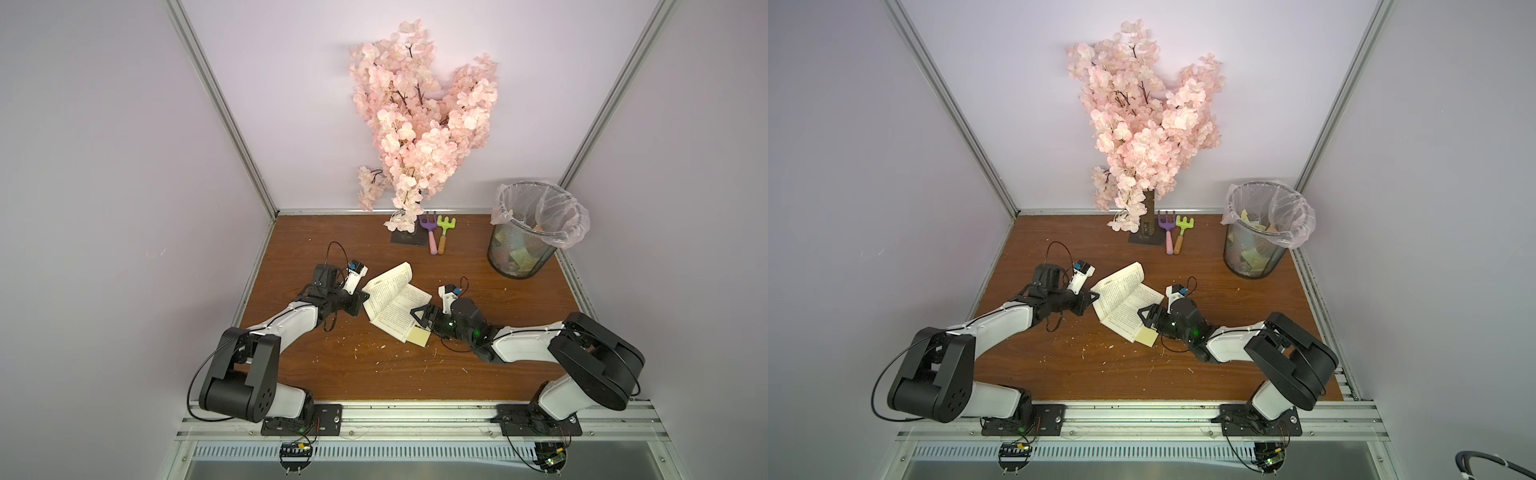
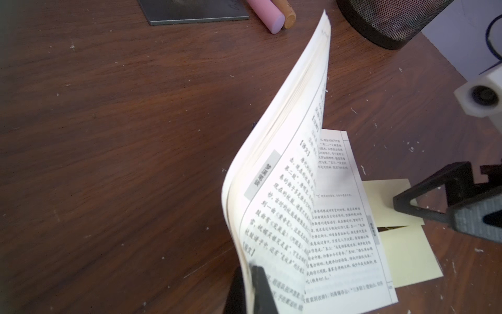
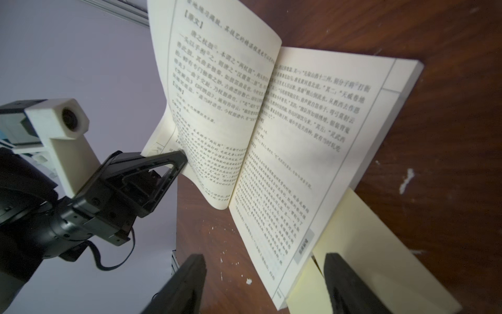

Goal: Peel off the used sticky note
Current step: Turn the page of the book at the center of the board.

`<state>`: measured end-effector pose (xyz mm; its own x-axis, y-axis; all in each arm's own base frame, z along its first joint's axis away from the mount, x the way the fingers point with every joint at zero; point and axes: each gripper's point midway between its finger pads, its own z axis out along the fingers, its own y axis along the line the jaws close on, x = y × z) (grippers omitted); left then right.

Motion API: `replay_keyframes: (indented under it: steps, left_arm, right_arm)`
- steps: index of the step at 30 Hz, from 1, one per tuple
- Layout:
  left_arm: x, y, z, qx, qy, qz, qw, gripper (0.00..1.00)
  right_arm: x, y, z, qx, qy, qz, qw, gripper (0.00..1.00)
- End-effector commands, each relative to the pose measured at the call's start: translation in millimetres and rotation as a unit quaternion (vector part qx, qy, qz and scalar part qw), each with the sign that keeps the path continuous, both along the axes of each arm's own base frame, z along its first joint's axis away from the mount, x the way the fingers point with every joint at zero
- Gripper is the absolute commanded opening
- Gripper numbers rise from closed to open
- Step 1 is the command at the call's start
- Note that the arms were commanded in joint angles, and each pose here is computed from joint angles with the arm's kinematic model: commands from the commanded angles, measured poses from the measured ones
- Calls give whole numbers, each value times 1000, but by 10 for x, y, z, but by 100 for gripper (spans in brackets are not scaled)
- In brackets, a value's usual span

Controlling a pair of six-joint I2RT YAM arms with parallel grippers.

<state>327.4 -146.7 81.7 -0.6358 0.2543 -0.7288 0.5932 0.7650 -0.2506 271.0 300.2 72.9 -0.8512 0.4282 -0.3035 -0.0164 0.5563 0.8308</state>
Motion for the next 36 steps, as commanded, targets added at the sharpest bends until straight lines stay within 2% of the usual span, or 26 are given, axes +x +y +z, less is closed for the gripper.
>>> replay_keyframes:
  steps: [1, 26, 36]
  left_arm:
    - [-107, 47, -150, 9, 32, -1, 999, 1]
    - [-121, 37, -155, 8, 35, -5, 999, 1]
    - [-121, 36, -158, 7, 36, -4, 999, 1]
  right_arm:
    - [148, 97, 180, 26, -24, -11, 999, 71]
    - [115, 163, -31, 98, 28, -19, 995, 71]
    - [40, -24, -100, 74, 30, -41, 996, 72]
